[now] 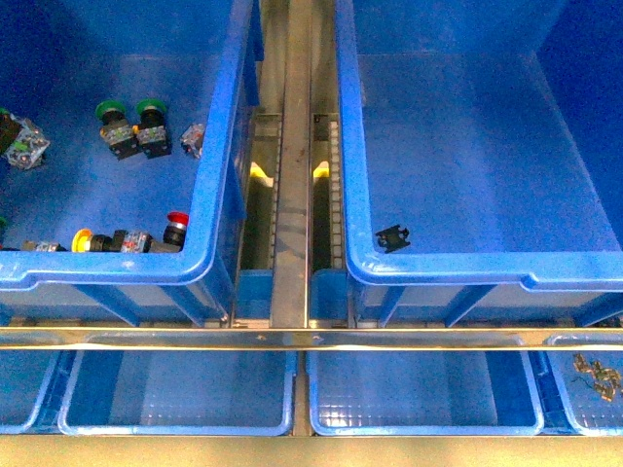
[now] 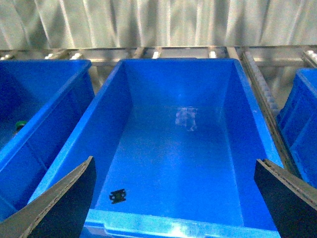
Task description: Pick red and yellow buttons and place in box
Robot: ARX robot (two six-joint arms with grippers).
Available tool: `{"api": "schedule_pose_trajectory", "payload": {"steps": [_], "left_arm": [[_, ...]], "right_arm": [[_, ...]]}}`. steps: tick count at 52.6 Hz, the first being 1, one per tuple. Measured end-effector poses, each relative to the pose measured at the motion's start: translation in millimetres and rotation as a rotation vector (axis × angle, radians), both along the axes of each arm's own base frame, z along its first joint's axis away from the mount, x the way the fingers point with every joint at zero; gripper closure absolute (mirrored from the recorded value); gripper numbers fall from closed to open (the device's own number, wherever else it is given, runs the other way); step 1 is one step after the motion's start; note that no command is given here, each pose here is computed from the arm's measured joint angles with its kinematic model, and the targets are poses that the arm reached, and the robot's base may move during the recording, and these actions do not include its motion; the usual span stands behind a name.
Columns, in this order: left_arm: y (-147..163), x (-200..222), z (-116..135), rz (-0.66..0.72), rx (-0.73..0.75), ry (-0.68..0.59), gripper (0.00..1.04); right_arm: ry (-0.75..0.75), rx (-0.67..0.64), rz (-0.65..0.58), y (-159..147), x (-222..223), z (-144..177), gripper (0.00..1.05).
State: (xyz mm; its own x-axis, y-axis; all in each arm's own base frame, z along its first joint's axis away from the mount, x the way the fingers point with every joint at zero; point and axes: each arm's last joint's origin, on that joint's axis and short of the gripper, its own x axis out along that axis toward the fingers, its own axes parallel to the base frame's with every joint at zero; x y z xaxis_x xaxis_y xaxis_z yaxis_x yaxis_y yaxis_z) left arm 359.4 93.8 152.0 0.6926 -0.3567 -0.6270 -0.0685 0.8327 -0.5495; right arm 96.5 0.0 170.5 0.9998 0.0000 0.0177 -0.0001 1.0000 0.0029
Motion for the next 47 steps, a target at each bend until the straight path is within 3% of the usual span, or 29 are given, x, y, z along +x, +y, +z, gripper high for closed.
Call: {"api": "schedule_pose_trajectory", "payload": {"steps": [12, 25, 47], "left_arm": [[-10, -22, 27, 0.026, -0.193, -0.001, 0.71], [-52, -37, 57, -0.033, -0.358, -0.022, 0.71], [-151, -38, 51, -0.185, -0.444, 0.050, 0.71]], "right_arm": [[0.000, 0.000, 0.000, 0, 0, 0, 0.07], [0.000, 0.000, 0.000, 0, 0, 0, 0.07], [0.000, 0.000, 0.000, 0, 0, 0, 0.07]]}}
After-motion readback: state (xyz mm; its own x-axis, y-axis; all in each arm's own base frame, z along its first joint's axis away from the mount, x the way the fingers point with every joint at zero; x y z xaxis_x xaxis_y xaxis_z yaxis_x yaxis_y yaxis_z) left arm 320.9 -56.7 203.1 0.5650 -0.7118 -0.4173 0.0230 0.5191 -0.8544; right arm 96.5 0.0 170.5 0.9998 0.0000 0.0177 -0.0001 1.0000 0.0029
